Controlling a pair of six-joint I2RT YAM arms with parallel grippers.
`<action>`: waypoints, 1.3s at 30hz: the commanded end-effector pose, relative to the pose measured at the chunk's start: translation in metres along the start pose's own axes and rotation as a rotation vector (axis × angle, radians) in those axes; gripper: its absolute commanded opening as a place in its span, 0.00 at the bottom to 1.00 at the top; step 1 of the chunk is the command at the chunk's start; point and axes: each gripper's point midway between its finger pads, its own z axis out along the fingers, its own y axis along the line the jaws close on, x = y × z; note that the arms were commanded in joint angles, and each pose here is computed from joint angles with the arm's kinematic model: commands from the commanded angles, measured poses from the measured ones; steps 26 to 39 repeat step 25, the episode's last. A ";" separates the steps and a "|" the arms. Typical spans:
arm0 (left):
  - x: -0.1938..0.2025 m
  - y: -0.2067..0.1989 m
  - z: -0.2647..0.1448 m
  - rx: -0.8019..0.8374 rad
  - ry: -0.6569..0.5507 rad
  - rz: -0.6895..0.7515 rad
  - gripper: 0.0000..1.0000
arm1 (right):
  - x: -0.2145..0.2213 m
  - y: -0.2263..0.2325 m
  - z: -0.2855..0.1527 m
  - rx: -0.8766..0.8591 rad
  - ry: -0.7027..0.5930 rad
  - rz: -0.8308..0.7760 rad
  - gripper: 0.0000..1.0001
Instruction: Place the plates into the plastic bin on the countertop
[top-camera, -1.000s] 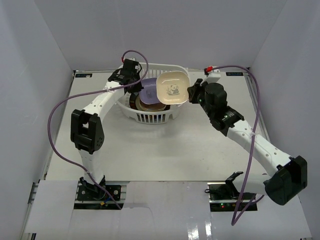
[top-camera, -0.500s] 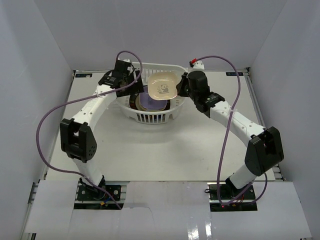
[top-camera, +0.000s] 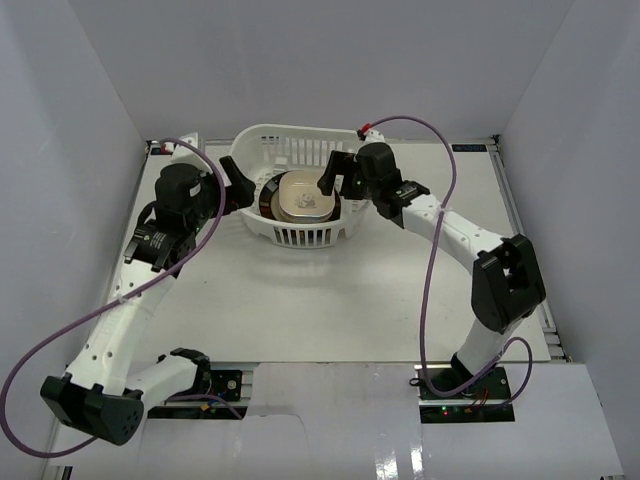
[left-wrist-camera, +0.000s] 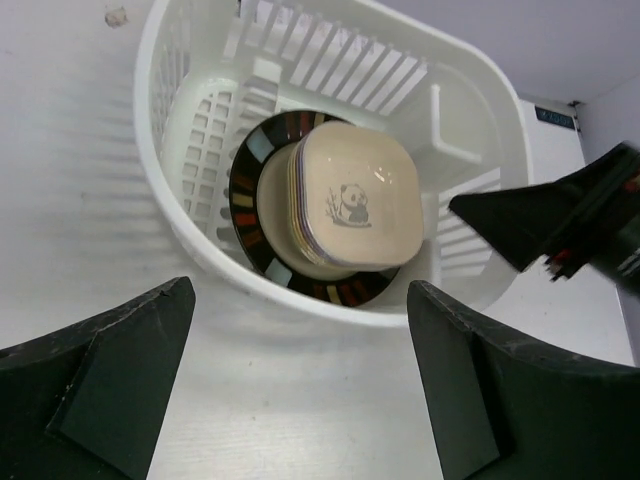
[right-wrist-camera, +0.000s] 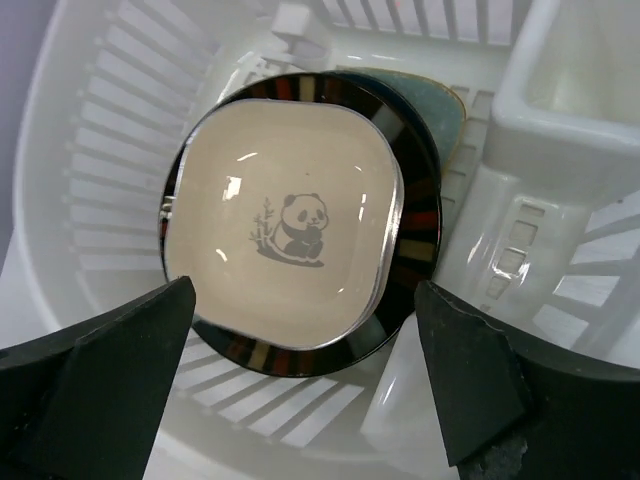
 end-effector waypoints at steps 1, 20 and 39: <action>0.021 -0.003 -0.013 0.061 0.045 0.015 0.98 | -0.066 0.041 -0.056 -0.127 -0.159 -0.044 0.97; 0.031 -0.035 -0.130 0.410 -0.077 -0.009 0.98 | 0.041 -0.071 -0.290 -0.028 -0.428 -0.144 0.90; 0.041 -0.038 -0.131 0.441 -0.043 -0.017 0.98 | 0.030 -0.059 -0.302 -0.078 -0.467 -0.159 0.90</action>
